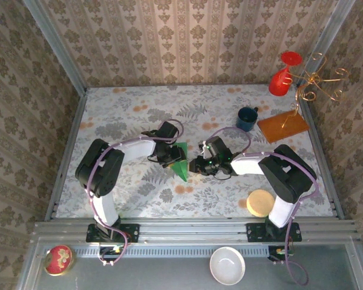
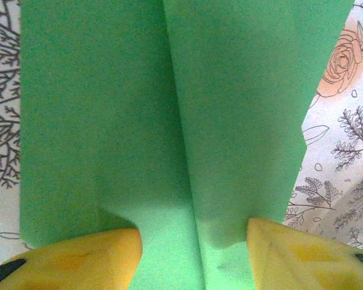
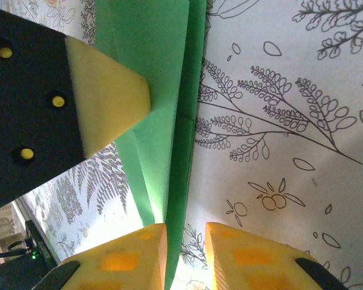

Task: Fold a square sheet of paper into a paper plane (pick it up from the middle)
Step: Fourth fold the wing at the center of the table.

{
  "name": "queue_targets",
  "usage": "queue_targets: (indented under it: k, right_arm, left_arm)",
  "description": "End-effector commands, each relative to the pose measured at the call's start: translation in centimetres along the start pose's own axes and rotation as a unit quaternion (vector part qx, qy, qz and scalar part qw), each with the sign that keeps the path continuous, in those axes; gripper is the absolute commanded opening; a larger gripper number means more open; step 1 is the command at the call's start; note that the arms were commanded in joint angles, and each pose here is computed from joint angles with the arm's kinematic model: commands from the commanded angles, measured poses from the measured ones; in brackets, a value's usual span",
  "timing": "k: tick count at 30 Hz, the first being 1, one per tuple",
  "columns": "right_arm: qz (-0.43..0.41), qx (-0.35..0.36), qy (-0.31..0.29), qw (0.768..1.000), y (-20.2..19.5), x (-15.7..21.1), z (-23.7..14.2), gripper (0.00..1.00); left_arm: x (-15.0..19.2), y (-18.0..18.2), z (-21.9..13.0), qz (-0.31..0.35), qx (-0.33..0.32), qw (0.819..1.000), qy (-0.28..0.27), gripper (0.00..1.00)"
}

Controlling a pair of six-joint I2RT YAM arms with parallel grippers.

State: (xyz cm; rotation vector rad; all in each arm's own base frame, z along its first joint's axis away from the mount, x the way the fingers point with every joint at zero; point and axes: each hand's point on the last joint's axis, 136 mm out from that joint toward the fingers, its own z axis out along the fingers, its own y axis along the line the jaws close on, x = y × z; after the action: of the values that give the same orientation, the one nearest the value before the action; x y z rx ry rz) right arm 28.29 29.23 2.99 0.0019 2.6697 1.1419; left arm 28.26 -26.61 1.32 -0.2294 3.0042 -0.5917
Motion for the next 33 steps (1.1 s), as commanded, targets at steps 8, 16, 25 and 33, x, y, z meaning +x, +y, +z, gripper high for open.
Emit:
queue_targets:
  k: [8, 16, 25, 33]
  right_arm:
    - [-0.032, -0.060, 0.028, 0.997, 3.1, 1.3, -0.4, 0.13]
    - [-0.042, -0.056, 0.062, 0.996, 3.7, 2.5, 0.9, 0.13]
    - [-0.028, -0.044, 0.081, 0.995, 2.9, 3.3, 1.9, 0.12]
    - [-0.018, -0.040, 0.088, 0.995, 2.4, 3.6, 2.4, 0.12]
  left_arm:
    - [6.1, 10.7, 5.3, -0.037, -0.190, 0.976, 0.101, 0.54]
    - [6.5, 11.2, 6.0, -0.040, -0.195, 0.974, 0.108, 0.54]
    - [6.6, 10.7, 6.2, -0.044, -0.178, 0.977, 0.110, 0.53]
    - [6.3, 10.0, 5.8, -0.051, -0.157, 0.981, 0.104, 0.51]
